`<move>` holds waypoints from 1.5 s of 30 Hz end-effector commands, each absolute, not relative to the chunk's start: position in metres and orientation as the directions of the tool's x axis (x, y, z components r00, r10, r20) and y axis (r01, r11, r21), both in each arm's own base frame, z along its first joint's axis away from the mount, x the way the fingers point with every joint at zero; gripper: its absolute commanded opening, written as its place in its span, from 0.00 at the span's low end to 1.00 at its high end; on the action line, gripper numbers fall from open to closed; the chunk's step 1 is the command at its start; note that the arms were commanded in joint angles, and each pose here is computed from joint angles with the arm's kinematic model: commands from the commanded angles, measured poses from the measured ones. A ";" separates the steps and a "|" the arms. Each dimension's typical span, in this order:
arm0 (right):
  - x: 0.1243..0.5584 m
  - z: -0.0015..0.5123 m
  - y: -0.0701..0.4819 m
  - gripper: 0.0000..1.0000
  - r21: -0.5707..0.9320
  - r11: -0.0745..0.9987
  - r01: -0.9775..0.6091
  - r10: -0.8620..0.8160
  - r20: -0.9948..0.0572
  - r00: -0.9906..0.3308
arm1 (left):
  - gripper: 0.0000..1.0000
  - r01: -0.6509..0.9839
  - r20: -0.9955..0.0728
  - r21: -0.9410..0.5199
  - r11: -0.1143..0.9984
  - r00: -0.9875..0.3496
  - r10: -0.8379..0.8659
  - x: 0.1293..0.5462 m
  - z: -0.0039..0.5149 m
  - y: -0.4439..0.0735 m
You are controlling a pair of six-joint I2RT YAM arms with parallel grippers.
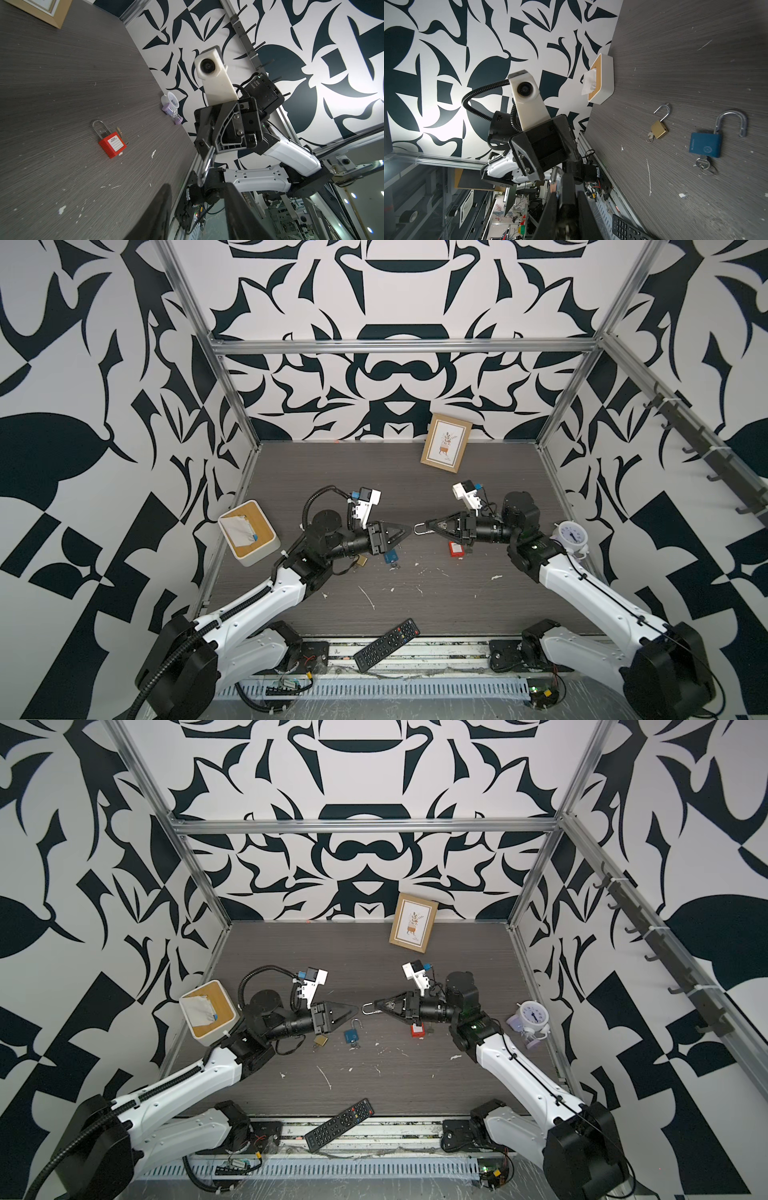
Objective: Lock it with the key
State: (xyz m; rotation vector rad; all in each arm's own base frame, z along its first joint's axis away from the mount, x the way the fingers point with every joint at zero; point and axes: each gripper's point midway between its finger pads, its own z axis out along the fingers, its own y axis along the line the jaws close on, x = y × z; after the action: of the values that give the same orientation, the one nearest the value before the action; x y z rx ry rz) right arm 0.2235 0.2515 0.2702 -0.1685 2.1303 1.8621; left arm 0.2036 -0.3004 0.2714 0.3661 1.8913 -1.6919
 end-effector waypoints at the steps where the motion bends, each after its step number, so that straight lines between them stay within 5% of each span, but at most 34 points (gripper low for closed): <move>1: 0.225 0.287 0.252 0.00 0.923 0.135 -0.360 0.123 -0.376 -0.918 | 0.44 0.584 -0.598 -0.802 0.127 -0.779 -0.188 0.205 0.290 -0.305; 45: 0.224 0.293 0.254 0.00 0.901 0.130 -0.414 0.136 -0.429 -0.893 | 0.00 0.514 -0.508 -0.858 0.007 -0.846 -0.160 0.213 0.287 -0.338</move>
State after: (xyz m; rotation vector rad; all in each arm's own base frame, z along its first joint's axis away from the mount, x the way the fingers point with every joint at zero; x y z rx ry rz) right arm 0.2289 0.2504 0.2746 -0.1657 2.0902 1.8238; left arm 0.2179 -0.3343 0.2731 0.3176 1.8641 -1.8590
